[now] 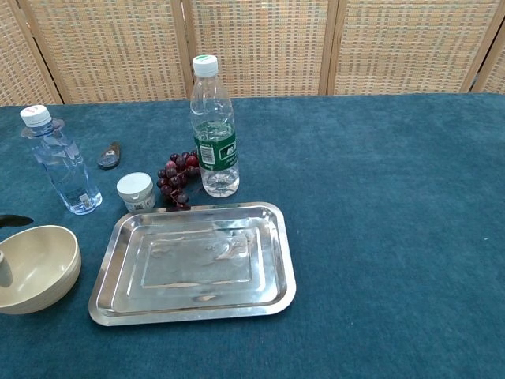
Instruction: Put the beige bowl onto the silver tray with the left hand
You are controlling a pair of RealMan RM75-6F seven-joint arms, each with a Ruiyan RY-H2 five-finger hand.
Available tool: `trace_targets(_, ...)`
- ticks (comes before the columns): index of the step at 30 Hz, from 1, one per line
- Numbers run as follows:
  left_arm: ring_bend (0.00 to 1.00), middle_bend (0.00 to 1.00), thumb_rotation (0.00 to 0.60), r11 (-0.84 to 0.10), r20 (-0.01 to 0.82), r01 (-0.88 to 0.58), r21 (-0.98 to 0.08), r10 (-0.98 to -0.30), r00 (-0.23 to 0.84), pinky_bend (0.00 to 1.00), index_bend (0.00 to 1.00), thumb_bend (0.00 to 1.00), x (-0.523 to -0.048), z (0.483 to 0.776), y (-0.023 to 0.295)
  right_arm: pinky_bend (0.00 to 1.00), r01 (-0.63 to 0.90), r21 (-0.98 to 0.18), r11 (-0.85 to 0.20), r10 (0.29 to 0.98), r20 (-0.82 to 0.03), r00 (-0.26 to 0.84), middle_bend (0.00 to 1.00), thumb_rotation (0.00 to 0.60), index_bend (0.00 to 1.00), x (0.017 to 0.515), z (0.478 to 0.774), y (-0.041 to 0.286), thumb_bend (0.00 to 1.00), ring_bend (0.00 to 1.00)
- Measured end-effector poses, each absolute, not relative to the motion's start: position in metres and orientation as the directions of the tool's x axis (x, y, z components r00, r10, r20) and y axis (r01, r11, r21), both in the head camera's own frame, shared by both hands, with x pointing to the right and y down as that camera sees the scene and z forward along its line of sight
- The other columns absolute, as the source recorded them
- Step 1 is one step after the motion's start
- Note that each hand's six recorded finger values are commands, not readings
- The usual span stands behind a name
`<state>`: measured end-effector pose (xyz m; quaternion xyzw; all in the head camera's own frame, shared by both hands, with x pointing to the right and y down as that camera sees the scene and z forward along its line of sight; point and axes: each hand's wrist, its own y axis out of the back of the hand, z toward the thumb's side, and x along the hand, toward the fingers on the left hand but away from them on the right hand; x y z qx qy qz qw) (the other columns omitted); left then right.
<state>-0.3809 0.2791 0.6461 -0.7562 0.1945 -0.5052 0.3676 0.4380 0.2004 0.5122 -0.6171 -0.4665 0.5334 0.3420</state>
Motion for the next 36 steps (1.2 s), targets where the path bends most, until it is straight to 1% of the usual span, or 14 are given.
trace_targets(3, 0.0, 0.0, 0.6, -0.657, 0.63, 0.094, -0.748, -0.658, 0.413, 0.0, 0.43, 0.38, -0.377, 0.653, 0.28, 0.0, 0.211, -0.919, -0.332, 0.94, -0.341, -0.005, 0.0, 0.6, 0.02, 0.438, 0.513, 0.2, 0.0, 0.0)
trace_targets(8, 0.0, 0.0, 0.6, -0.647, 0.624, 0.096, -0.756, -0.669, 0.403, 0.0, 0.49, 0.42, -0.372, 0.659, 0.272, 0.0, 0.212, -0.918, -0.334, 0.939, -0.344, -0.007, 0.0, 0.6, 0.02, 0.439, 0.513, 0.2, 0.0, 0.0)
trace_targets(10, 0.0, 0.0, 0.6, -0.648, 0.628, 0.103, -0.755, -0.669, 0.397, 0.0, 0.53, 0.43, -0.371, 0.662, 0.27, 0.0, 0.212, -0.918, -0.336, 0.938, -0.346, -0.007, 0.0, 0.6, 0.02, 0.439, 0.514, 0.2, 0.0, 0.0)
trace_targets(13, 0.0, 0.0, 0.6, -0.65, 0.638, 0.118, -0.751, -0.667, 0.385, 0.0, 0.59, 0.44, -0.37, 0.665, 0.266, 0.0, 0.212, -0.917, -0.339, 0.937, -0.348, -0.007, 0.0, 0.6, 0.02, 0.439, 0.515, 0.199, 0.0, 0.0)
trace_targets(18, 0.0, 0.0, 0.6, -0.646, 0.635, 0.118, -0.754, -0.671, 0.382, 0.0, 0.62, 0.44, -0.367, 0.664, 0.262, 0.0, 0.21, -0.916, -0.341, 0.936, -0.351, -0.009, 0.0, 0.6, 0.02, 0.439, 0.516, 0.199, 0.0, 0.0)
trace_targets(22, 0.0, 0.0, 0.6, -0.627, 0.609, 0.099, -0.773, -0.691, 0.389, 0.0, 0.63, 0.44, -0.366, 0.654, 0.257, 0.0, 0.209, -0.916, -0.342, 0.936, -0.352, -0.008, 0.0, 0.6, 0.02, 0.438, 0.517, 0.199, 0.0, 0.0)
trace_targets(30, 0.0, 0.0, 0.6, -0.554, 0.51, 0.024, -0.832, -0.748, 0.425, 0.0, 0.64, 0.44, -0.362, 0.613, 0.24, 0.0, 0.21, -0.916, -0.343, 0.936, -0.352, -0.007, 0.0, 0.6, 0.02, 0.438, 0.517, 0.2, 0.0, 0.0)
trace_targets(33, 0.0, 0.0, 0.6, -0.527, 0.475, 0.008, -0.85, -0.759, 0.445, 0.0, 0.64, 0.44, -0.351, 0.602, 0.229, 0.0, 0.211, -0.916, -0.342, 0.936, -0.351, -0.008, 0.0, 0.6, 0.02, 0.438, 0.517, 0.199, 0.0, 0.0)
trace_targets(36, 0.0, 0.0, 0.6, -0.501, 0.448, 0.015, -0.865, -0.758, 0.473, 0.0, 0.64, 0.44, -0.335, 0.598, 0.218, 0.0, 0.212, -0.915, -0.343, 0.936, -0.353, -0.009, 0.0, 0.6, 0.02, 0.438, 0.517, 0.199, 0.0, 0.0)
